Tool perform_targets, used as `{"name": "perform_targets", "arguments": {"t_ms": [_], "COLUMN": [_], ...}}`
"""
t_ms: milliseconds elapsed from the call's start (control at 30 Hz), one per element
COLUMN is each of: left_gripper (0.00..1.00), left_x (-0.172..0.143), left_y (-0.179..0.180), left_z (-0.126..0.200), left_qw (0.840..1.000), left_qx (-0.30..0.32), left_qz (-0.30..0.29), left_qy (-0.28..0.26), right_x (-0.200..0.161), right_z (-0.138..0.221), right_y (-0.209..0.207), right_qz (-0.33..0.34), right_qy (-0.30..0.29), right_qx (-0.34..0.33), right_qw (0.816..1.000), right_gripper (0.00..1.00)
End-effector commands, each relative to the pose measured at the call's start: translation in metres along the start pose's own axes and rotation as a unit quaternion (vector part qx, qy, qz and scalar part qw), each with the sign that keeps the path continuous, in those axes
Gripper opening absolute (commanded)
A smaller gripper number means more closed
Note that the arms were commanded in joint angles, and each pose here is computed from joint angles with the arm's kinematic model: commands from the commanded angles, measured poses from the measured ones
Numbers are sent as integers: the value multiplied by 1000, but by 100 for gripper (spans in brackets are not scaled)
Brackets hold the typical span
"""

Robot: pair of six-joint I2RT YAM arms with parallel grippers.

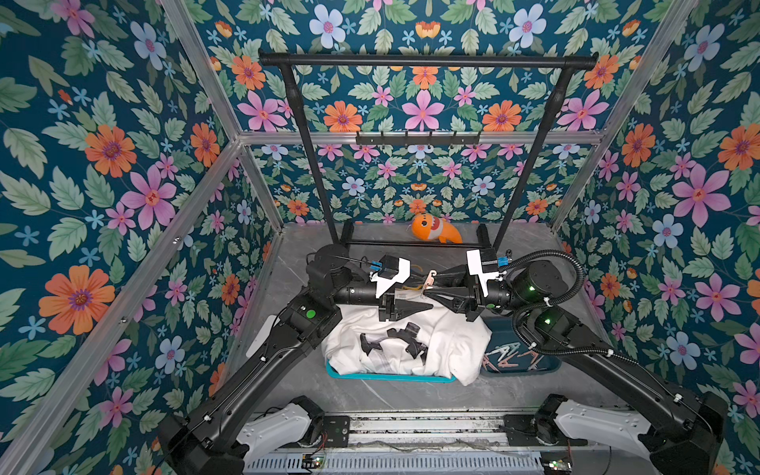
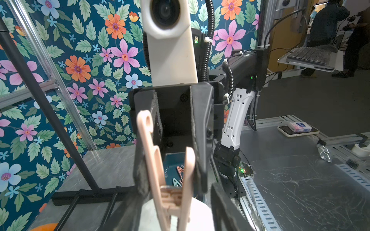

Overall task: Use clothespins to secure the t-shirt on both sides of the hanger
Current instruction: Open the clothespin, then pick up the hanger from the basket.

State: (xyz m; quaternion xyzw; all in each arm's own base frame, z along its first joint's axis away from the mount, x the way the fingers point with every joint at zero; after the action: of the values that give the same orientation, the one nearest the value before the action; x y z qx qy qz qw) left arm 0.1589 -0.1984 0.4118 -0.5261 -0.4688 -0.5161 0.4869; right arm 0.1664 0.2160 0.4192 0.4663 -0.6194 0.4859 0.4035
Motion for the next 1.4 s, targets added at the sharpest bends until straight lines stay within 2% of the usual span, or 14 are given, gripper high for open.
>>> {"name": "perform_targets", "arguments": {"t_ms": [0, 100, 233, 400, 567, 700, 767, 833, 867, 967, 1100, 1200, 1300, 1367], "left_gripper": [77, 85, 86, 86, 82, 79, 79, 78, 73, 69, 66, 65, 67, 67], "left_x": [-5, -12, -18, -22, -37, -46, -55, -67, -72, -85, -100, -110, -119, -130], "left_y": [-4, -9, -15, -11, 21, 53, 68, 83, 89, 108, 120, 117, 116, 123], "left_z": [3, 7, 16, 29, 41, 57, 68, 75, 79, 93, 105, 109, 111, 114], "left_qw": [1000, 999, 994, 979, 970, 958, 947, 925, 914, 883, 856, 842, 840, 818], "left_qx": [0, 15, 56, 142, 173, 213, 247, 293, 303, 337, 353, 335, 307, 315], "left_qz": [14, 26, 49, 49, 87, 117, 121, 129, 136, 167, 185, 196, 216, 234], "left_qy": [9, 34, 83, 138, 149, 151, 166, 207, 233, 281, 329, 373, 391, 419], "right_x": [3, 1, -2, -11, -27, -36, -42, -45, -46, -51, -55, -57, -62, -67], "right_z": [1, 1, 8, 18, 20, 21, 22, 23, 24, 29, 31, 31, 26, 22], "right_y": [-1, -3, -2, -4, -9, -13, -16, -22, -26, -39, -51, -62, -69, -75], "right_qz": [18, 21, 33, 37, 20, 11, 9, -6, -20, -54, -72, -87, -89, -94], "right_qy": [-12, -7, 7, 46, 102, 124, 126, 117, 110, 91, 63, 41, 29, 25], "right_qx": [-16, -33, -65, -134, -165, -188, -193, -195, -189, -172, -146, -132, -116, -114], "right_qw": [1000, 999, 997, 989, 981, 974, 973, 974, 976, 979, 985, 987, 989, 989], "right_gripper": [29, 27, 25, 13, 7, 1, 0, 0, 0, 0, 0, 0, 0, 0]}}
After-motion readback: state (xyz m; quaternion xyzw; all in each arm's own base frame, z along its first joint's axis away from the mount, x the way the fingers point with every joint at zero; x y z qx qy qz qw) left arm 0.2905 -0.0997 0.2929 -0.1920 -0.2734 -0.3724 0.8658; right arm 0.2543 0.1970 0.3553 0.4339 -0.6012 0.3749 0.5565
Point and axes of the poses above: each gripper's point midway between its finger pads, its own z axis back along the fingers, its own y axis along the line the jaws close on, x = y × z, the point moved 10 cm from there along z, back along the fingers, and after that the axes turned 10 degrees about z, right-handed, at the moved point
